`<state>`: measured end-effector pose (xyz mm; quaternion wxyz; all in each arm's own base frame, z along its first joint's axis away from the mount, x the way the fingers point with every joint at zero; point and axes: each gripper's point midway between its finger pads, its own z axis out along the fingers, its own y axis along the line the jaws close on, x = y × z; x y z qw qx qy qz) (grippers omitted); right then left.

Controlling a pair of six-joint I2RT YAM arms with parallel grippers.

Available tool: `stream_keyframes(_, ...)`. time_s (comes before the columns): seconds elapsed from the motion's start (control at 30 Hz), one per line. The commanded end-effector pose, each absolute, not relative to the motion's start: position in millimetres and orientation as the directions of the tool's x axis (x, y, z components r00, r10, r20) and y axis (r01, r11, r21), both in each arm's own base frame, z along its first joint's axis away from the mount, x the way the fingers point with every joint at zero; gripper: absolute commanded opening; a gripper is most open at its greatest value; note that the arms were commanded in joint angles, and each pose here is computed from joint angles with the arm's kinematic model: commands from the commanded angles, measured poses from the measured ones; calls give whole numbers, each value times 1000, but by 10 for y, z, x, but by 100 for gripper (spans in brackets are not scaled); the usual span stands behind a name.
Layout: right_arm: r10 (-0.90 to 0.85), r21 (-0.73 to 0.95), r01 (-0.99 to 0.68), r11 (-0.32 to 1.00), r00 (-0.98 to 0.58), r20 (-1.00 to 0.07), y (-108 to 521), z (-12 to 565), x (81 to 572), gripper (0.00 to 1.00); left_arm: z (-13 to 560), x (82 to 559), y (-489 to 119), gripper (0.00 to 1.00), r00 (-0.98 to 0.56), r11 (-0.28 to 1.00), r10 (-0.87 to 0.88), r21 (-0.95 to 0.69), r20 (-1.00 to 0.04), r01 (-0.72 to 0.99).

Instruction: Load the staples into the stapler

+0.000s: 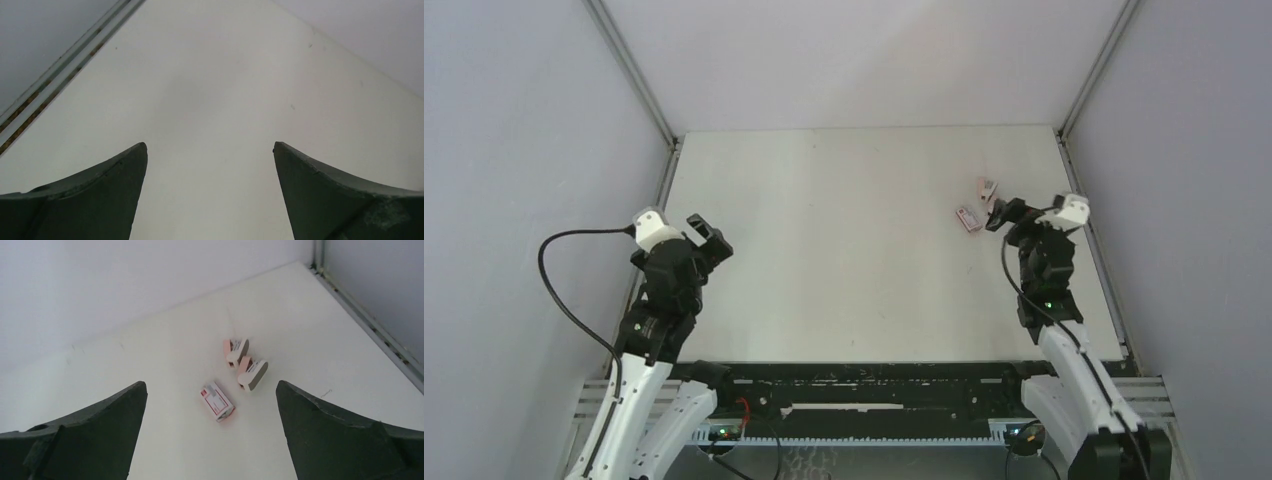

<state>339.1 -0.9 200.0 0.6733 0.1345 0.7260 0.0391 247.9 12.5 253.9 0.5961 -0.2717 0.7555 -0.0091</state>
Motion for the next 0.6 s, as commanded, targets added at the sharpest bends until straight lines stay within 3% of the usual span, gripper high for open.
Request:
stream_keyframes(0.0, 456, 416, 344, 842, -42, -889, -285, 1827, 3070, 100, 2414, 2331, 85, 100, -250, 871, -407, -290, -879, -396)
stream_keyframes(0.2, 384, 355, 211, 911, -116, -916, -72, 1984, 3185, 100, 2527, 2371, 58, 100, -249, 864, -425, -309, -870, -398)
stream_keyframes(0.3, 304, 289, 95, 953, -284, -909, 229, 1887, 3363, 100, 2544, 2431, 6, 100, -255, 889, -392, -293, -884, -353)
stream_keyframes(0.4, 186, 165, 86, 982, -462, -867, 384, 1681, 3511, 100, 2515, 2447, -130, 99, -323, 941, -313, -244, -893, -237)
stream_keyframes(0.57, -24, -33, 1, 999, -646, -763, 644, 1359, 3793, 81, 2423, 2365, -20, 98, -326, 941, -308, -234, -894, -246)
